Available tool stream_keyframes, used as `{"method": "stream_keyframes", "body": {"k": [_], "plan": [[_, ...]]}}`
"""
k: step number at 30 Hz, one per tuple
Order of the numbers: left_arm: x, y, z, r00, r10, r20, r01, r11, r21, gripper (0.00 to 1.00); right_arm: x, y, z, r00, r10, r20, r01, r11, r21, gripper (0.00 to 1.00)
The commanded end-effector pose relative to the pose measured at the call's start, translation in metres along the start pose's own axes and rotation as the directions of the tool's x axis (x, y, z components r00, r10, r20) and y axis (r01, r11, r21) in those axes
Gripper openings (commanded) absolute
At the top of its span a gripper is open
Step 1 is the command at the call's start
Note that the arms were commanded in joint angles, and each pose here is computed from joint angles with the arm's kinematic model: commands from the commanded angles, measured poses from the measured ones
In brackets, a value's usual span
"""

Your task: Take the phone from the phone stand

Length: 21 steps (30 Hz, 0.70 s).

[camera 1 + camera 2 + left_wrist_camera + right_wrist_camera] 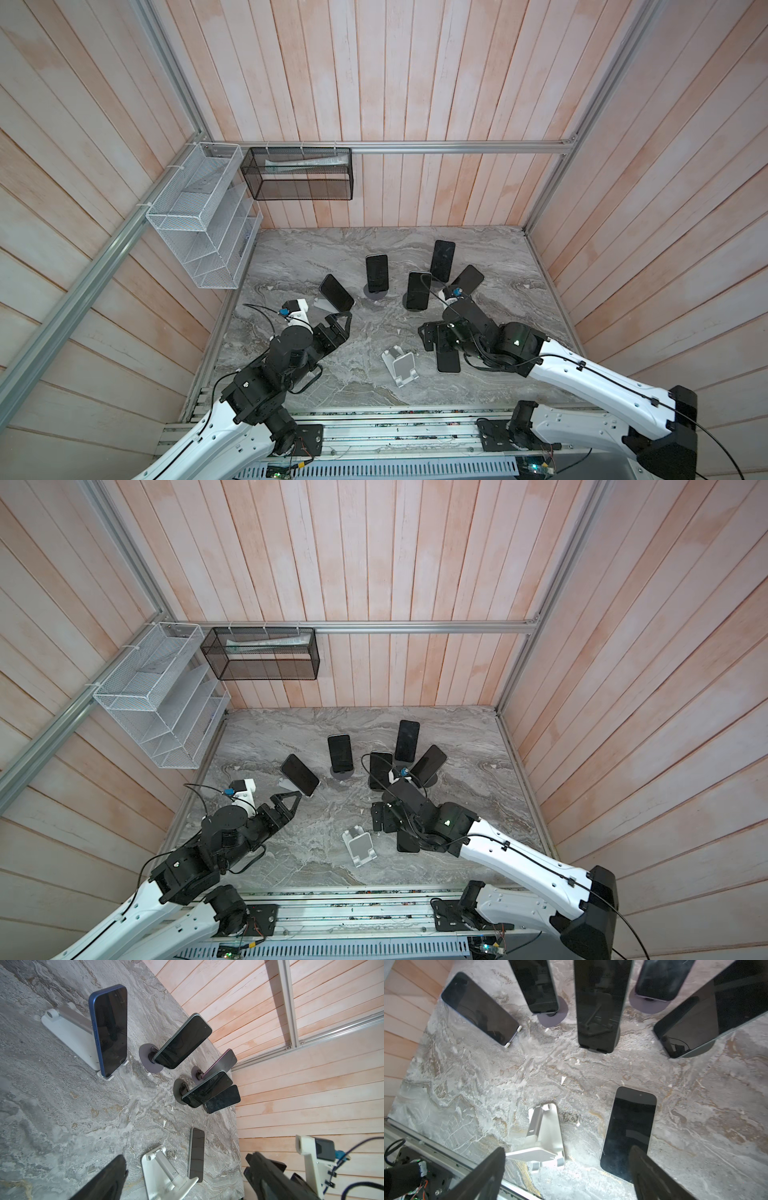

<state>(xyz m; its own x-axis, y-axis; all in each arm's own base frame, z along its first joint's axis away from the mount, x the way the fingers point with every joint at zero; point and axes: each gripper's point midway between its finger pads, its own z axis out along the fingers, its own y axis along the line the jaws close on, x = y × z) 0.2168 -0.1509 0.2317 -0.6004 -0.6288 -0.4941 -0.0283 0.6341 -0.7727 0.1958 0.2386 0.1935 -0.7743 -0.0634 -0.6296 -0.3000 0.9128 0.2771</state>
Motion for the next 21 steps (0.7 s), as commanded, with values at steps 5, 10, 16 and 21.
{"method": "stream_keyframes", "body": {"k": [5,10,16,21], "plan": [[0.002,-0.004,0.004,1.000,-0.010,-0.008,0.010,1.000,0.014,0.95,0.050,0.039,0.025,0.991,-0.113,-0.069,0.113,0.994,-0.003,0.98],[0.004,-0.006,0.006,1.000,-0.006,-0.009,0.006,0.999,0.039,0.95,0.076,0.055,0.038,0.978,-0.167,-0.123,0.164,0.986,-0.033,0.98],[0.008,-0.007,0.009,1.000,-0.003,-0.024,0.004,0.998,0.059,0.95,0.088,0.058,0.055,0.959,-0.225,-0.172,0.228,0.974,0.002,0.98],[0.012,0.000,0.007,1.000,-0.002,-0.027,0.003,0.998,0.058,0.95,0.091,0.046,0.071,0.963,-0.207,-0.171,0.224,0.971,0.088,0.98]]}}
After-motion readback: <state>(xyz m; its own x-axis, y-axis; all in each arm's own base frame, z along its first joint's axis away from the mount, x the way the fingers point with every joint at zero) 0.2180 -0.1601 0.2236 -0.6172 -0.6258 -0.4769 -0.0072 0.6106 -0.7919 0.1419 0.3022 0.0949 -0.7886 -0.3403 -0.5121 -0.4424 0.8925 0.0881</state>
